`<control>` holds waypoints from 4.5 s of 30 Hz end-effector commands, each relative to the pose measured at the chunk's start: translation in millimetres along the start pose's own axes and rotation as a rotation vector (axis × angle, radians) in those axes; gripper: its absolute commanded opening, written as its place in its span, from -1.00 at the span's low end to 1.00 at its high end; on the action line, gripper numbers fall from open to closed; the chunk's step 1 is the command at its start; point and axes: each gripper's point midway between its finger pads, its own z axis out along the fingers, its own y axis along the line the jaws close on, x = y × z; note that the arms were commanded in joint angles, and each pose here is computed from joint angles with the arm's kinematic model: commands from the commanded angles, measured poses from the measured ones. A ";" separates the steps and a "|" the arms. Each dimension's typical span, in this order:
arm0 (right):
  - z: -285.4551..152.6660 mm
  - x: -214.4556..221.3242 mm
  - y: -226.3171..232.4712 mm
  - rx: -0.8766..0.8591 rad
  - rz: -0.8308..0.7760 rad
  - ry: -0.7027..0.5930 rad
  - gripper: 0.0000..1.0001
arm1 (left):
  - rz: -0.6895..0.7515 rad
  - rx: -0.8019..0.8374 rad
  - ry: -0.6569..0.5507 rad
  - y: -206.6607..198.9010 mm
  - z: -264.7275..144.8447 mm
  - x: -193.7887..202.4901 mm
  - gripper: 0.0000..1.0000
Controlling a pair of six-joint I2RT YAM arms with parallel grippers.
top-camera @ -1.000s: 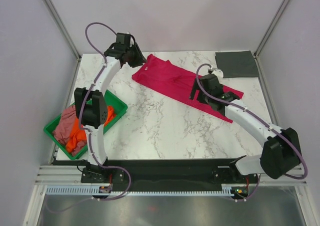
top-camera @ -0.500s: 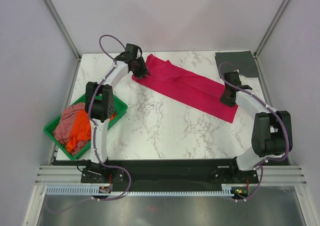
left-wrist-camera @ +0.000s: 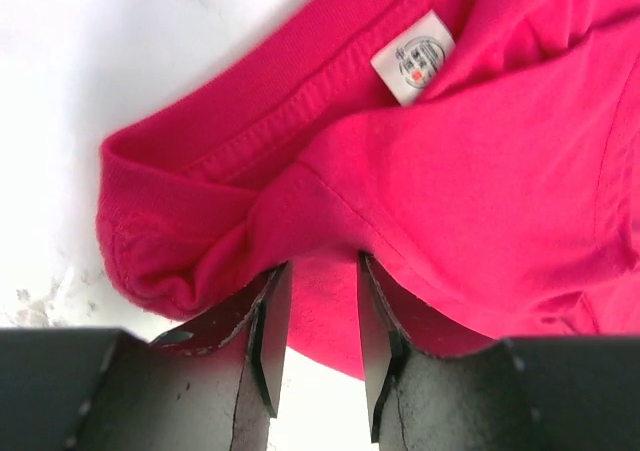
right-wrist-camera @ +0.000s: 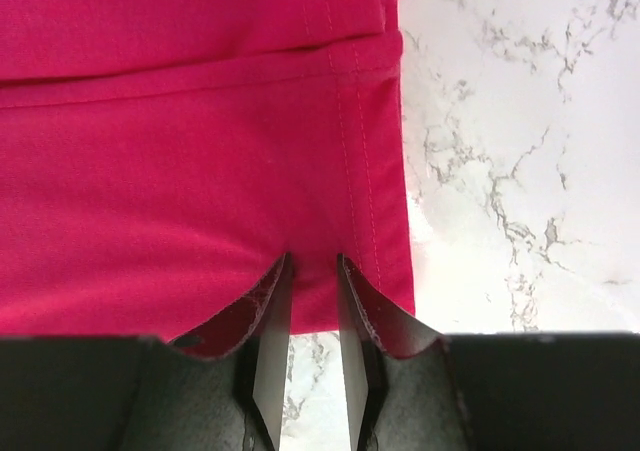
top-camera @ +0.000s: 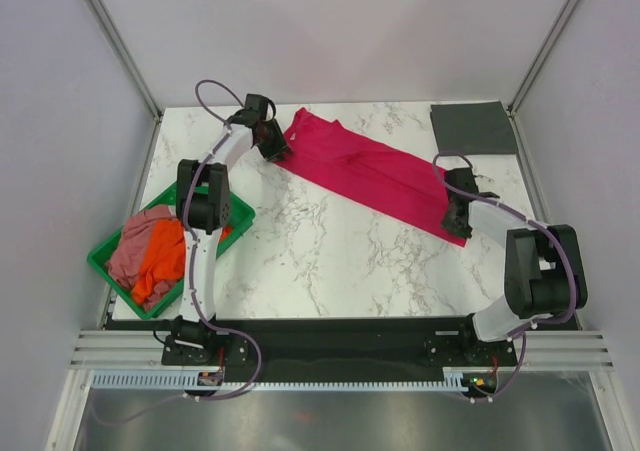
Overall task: Fold and stack the t-shirts
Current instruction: Fold the tshirt
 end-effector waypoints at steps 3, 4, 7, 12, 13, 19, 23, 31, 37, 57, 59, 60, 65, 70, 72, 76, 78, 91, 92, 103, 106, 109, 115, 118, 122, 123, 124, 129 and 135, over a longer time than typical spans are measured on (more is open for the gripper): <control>-13.9 40.6 -3.1 -0.025 -0.018 0.044 -0.35 | 0.022 -0.012 -0.022 4.6 16.3 -8.1 -0.18; -19.8 45.2 1.4 -0.047 0.002 0.046 -0.35 | 0.018 -0.013 -0.027 4.9 16.2 -10.0 -0.18; -36.8 60.9 10.1 -0.110 0.021 0.053 -0.35 | 0.024 -0.012 -0.049 3.1 17.8 -18.1 -0.17; -58.7 91.3 20.0 -0.154 -0.027 0.061 -0.32 | 0.096 0.014 -0.129 -4.2 27.2 -51.5 -0.14; -66.2 95.3 22.0 -0.171 -0.031 0.061 -0.31 | 0.089 0.020 -0.126 -1.7 33.6 -52.2 -0.12; -111.0 81.1 44.5 -0.298 -0.058 0.016 -0.22 | 0.045 0.147 -0.136 -10.1 3.5 -80.2 -0.09; -150.6 34.0 65.6 -0.382 -0.081 -0.094 -0.21 | 0.113 0.238 -0.136 -36.6 -42.9 -81.5 -0.07; -232.3 -38.7 52.1 -0.428 -0.158 -0.321 -0.21 | 0.181 0.299 -0.109 -109.5 -110.3 -12.4 -0.11; -279.8 -52.8 47.3 -0.544 -0.179 -0.375 -0.24 | 0.261 0.339 -0.026 -167.7 -133.1 95.1 -0.12; -313.3 -33.3 34.0 -0.759 -0.161 -0.427 -0.40 | 0.337 0.600 0.215 -257.2 -100.4 330.0 -0.95; -315.7 -29.4 35.5 -0.783 -0.167 -0.416 -0.40 | 0.347 0.606 0.233 -261.8 -94.8 339.8 -0.95; -317.0 -28.5 35.7 -0.792 -0.167 -0.414 -0.41 | 0.348 0.600 0.239 -260.8 -90.9 343.2 -0.95; -319.8 -23.4 36.7 -0.822 -0.162 -0.397 -0.40 | 0.360 0.569 0.262 -254.8 -68.4 359.0 -0.95; -312.8 -20.0 35.1 -0.807 -0.141 -0.386 -0.40 | 0.373 0.606 0.271 -272.8 -61.1 365.0 -0.95; -310.4 -16.8 36.2 -0.811 -0.141 -0.373 -0.41 | 0.376 0.611 0.277 -275.9 -58.5 369.3 -0.95; -308.0 -15.7 32.3 -0.803 -0.123 -0.379 -0.42 | 0.388 0.625 0.276 -284.9 -62.3 379.7 -0.95; -307.5 -17.0 30.6 -0.796 -0.118 -0.385 -0.42 | 0.386 0.616 0.264 -285.4 -59.6 381.1 -0.95; -310.9 -31.3 27.4 -0.760 -0.094 -0.431 -0.42 | 0.358 0.549 0.356 -264.7 -32.8 428.4 -0.95; -312.8 -31.9 27.4 -0.766 -0.090 -0.435 -0.41 | 0.355 0.539 0.363 -261.0 -31.1 431.1 -0.95; -313.0 -36.6 43.6 -0.759 -0.138 -0.400 -0.38 | 0.381 0.386 0.391 -180.5 -56.9 448.3 -0.96; -300.0 -38.0 49.8 -0.713 -0.158 -0.384 -0.38 | 0.405 0.352 0.388 -151.9 -76.9 449.2 -0.95; -280.4 -33.5 56.0 -0.665 -0.184 -0.353 -0.38 | 0.410 0.318 0.393 -120.6 -100.1 452.3 -0.96; -279.0 -32.7 86.9 -0.768 -0.216 -0.346 -0.36 | 0.390 0.220 0.406 -48.2 -130.6 461.1 -0.95; -282.4 -40.2 113.3 -0.830 -0.238 -0.340 -0.34 | 0.378 0.176 0.423 -18.3 -137.8 464.4 -0.95; -257.8 -53.2 155.3 -0.847 -0.279 -0.327 -0.31 | 0.377 0.186 0.419 0.0 -154.8 461.9 -0.95; -251.3 -59.3 161.1 -0.847 -0.275 -0.329 -0.31 | 0.377 0.190 0.417 1.3 -157.2 461.3 -0.95; -248.2 -61.4 170.2 -0.874 -0.291 -0.323 -0.31 | 0.376 0.194 0.415 1.9 -159.1 460.8 -0.95; -193.8 -90.0 218.8 -0.922 -0.299 -0.299 -0.11 | 0.374 0.202 0.411 1.3 -161.7 459.2 -0.95; -144.2 -114.5 275.6 -0.953 -0.456 -0.308 0.14 | 0.368 0.254 0.390 -12.6 -171.9 452.9 -0.95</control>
